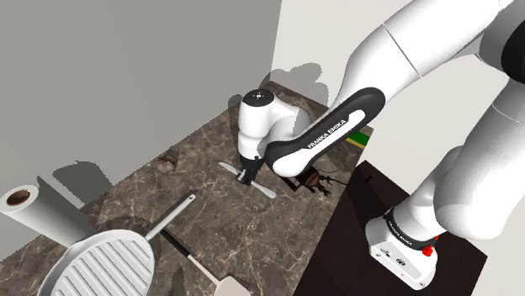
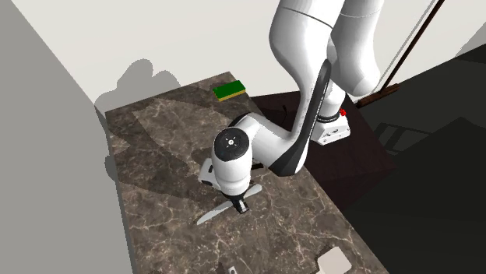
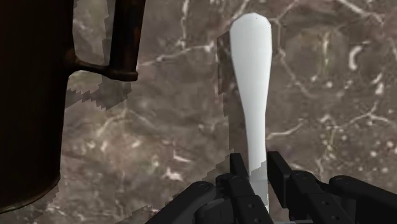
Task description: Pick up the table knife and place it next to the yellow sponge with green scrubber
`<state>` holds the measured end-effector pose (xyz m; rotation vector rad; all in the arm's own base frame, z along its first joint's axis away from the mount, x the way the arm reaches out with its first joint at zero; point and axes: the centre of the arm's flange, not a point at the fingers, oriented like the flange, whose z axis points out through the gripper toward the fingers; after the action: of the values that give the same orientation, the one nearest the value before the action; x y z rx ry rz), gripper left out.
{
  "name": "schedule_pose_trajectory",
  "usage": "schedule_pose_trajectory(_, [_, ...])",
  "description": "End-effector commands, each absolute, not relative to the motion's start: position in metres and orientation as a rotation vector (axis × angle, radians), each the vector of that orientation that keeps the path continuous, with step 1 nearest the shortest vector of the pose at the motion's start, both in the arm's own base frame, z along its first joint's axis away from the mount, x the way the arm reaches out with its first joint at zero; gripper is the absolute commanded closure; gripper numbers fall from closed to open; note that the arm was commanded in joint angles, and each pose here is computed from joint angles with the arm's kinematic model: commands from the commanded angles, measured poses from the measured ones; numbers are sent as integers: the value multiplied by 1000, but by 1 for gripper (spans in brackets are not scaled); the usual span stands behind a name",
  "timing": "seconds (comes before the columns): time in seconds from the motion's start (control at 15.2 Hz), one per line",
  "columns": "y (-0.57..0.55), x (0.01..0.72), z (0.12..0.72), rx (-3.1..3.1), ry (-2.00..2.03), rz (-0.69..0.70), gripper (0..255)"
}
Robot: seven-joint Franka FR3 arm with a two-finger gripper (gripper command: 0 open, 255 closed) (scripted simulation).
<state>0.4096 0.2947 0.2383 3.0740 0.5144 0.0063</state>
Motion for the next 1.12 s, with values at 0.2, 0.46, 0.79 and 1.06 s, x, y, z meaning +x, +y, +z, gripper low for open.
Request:
schedule_pose_trajectory(0.2, [293,410,243,3074,511,4,255])
schedule_pose_trajectory(0.46, [293,410,264,3074,510,4,255])
schedule_pose_trajectory(0.79, [293,410,290,3074,510,4,255])
schedule_pose_trajectory(1.06, [293,410,311,3074,510,4,255])
